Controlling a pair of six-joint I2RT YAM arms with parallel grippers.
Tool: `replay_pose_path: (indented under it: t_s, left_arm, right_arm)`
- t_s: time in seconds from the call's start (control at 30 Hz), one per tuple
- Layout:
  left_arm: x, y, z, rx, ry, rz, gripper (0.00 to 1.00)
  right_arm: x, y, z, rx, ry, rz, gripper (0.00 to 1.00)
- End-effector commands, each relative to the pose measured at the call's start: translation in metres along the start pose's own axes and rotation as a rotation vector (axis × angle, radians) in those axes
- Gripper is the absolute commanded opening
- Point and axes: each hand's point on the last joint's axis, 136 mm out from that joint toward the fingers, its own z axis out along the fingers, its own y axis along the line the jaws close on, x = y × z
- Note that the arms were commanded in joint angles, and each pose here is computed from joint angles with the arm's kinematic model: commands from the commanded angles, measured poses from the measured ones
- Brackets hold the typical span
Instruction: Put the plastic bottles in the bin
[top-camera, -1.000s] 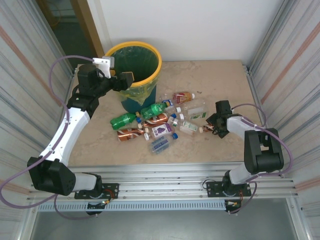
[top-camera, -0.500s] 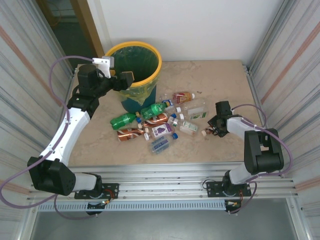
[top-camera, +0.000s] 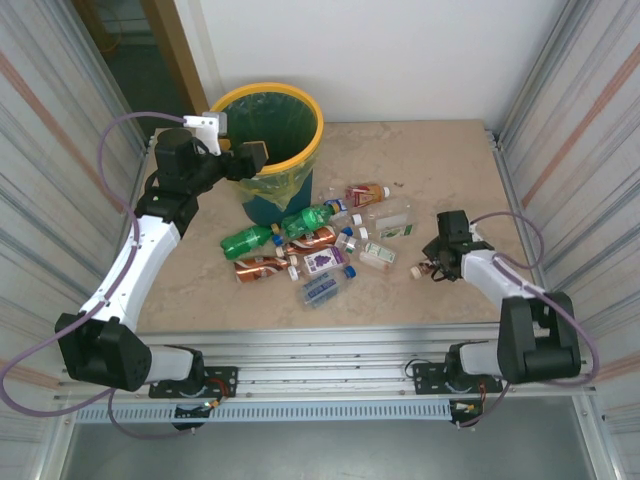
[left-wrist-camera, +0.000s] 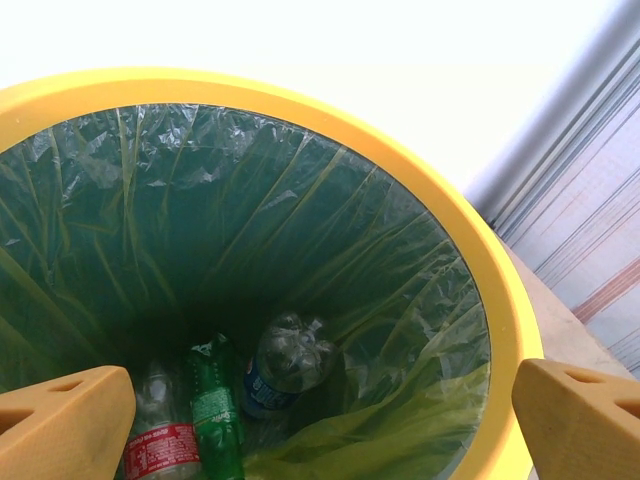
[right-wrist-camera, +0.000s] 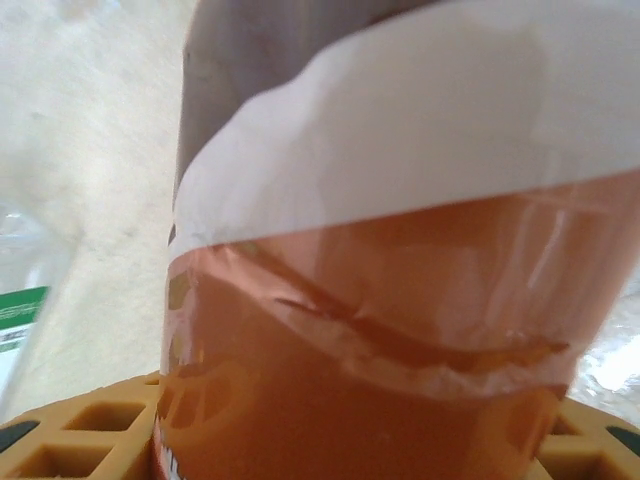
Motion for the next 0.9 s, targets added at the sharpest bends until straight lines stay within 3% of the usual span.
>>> replay_pose_path:
  t_s: [0.0,0.27,0.5,0.67,0.87]
  left_arm:
    - [-0.005,-0.005,-0.009,0.019,-0.021,-0.03,0.97]
    - [-0.011,-0.023,-0.013,0.068,-0.036,-0.015,0.97]
    - [-0.005,-0.04,-0.005,0.118,-0.007,0.009,0.97]
    - [-0.002,-0.074,0.002,0.218,0.015,0.042,0.97]
    - [-0.003,-0.136,0.004,0.449,0.02,0.074,0.97]
  right_arm:
    - [-0.018,0.002,-0.026,-0.023,-0.107,-0.077,0.35]
    - [-0.05,0.041,-0.108,-0.287,-0.336,-0.172,0.34]
    - [-0.049,0.088,-0.168,-0.529,-0.444,-0.295,0.33]
    - [-0.036,0.129,-0.212,-0.692,-0.538,-0.457,0.34]
    - [-0.019,0.174,-0.25,-0.846,-0.592,-0.616,0.34]
